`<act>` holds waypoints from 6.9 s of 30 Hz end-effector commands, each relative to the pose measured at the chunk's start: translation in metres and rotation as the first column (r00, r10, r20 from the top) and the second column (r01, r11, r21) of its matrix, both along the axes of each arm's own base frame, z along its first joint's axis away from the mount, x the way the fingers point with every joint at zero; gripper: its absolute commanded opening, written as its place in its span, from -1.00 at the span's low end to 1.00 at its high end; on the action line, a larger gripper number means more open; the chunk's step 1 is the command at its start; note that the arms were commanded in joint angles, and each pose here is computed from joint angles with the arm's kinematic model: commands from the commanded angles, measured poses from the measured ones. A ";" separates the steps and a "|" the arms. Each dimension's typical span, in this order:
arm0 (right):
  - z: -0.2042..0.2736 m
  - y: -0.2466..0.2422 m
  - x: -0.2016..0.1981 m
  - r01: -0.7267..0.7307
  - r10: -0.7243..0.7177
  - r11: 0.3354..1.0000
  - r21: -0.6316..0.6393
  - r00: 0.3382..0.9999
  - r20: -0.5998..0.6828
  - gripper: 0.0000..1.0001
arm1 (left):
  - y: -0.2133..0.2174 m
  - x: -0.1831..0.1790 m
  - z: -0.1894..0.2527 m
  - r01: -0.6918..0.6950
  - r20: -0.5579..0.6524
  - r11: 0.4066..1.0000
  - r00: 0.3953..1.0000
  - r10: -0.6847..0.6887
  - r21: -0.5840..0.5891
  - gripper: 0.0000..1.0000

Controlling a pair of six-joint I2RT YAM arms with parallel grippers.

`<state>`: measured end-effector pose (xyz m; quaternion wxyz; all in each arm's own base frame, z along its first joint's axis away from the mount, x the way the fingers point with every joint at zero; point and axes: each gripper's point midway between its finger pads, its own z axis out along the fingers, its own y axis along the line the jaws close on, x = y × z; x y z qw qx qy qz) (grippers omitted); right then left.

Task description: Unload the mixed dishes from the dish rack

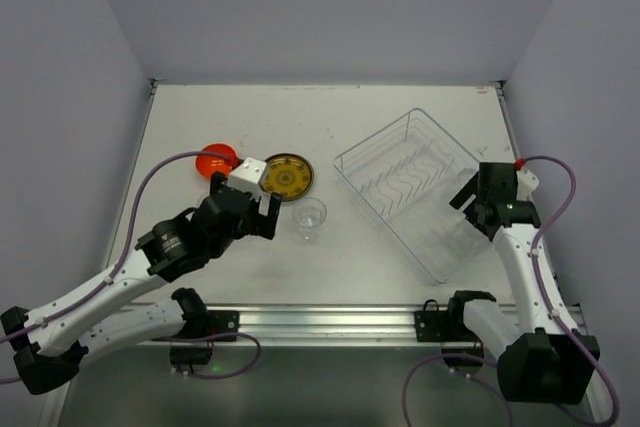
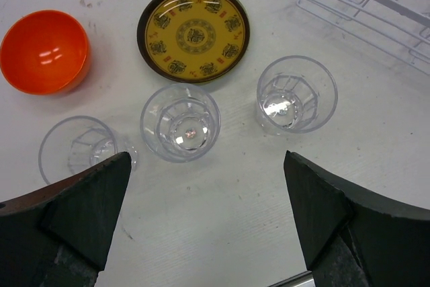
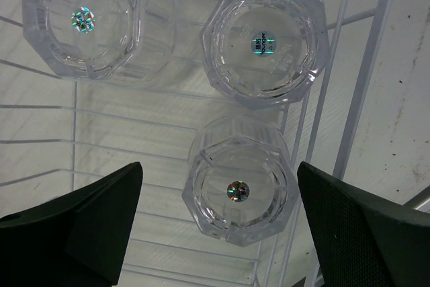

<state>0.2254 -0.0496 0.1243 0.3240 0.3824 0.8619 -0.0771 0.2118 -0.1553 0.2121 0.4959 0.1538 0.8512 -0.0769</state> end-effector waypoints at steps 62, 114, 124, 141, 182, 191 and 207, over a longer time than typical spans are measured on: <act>0.253 0.196 -0.064 -0.935 0.436 0.352 0.053 0.213 0.874 -1.00 | -0.176 -0.082 0.176 0.761 0.593 0.148 0.598 -0.539 -0.632 1.00; 0.155 0.079 -0.004 -0.495 0.434 0.867 -0.049 0.704 0.562 0.98 | -0.155 -0.086 -0.097 0.550 -0.656 0.802 0.697 -0.289 0.232 -1.00; 0.150 0.081 -0.003 -0.517 0.458 0.854 -0.057 0.696 0.553 0.98 | -0.179 -0.087 -0.121 0.621 -0.709 0.715 0.658 -0.254 0.321 -1.00; 0.128 0.063 0.011 -0.430 0.394 0.902 -0.035 0.788 0.473 0.98 | -0.213 -0.069 -0.044 0.575 -0.524 0.790 0.749 -0.405 0.213 1.00; -0.013 -0.010 0.128 -0.019 0.019 1.000 -0.010 0.999 -0.043 0.87 | 0.037 0.041 0.014 -0.198 0.014 0.980 0.980 0.198 -0.019 1.00; -0.023 -0.011 0.120 0.013 -0.013 1.000 -0.004 1.000 -0.008 -0.02 | 0.036 0.039 0.013 -0.183 0.018 0.983 0.983 0.184 -0.028 1.00; 0.144 0.060 0.096 -0.352 0.255 0.930 0.109 0.828 0.499 -1.00 | -0.049 0.011 0.077 0.213 0.062 0.901 0.977 -0.205 -0.377 1.00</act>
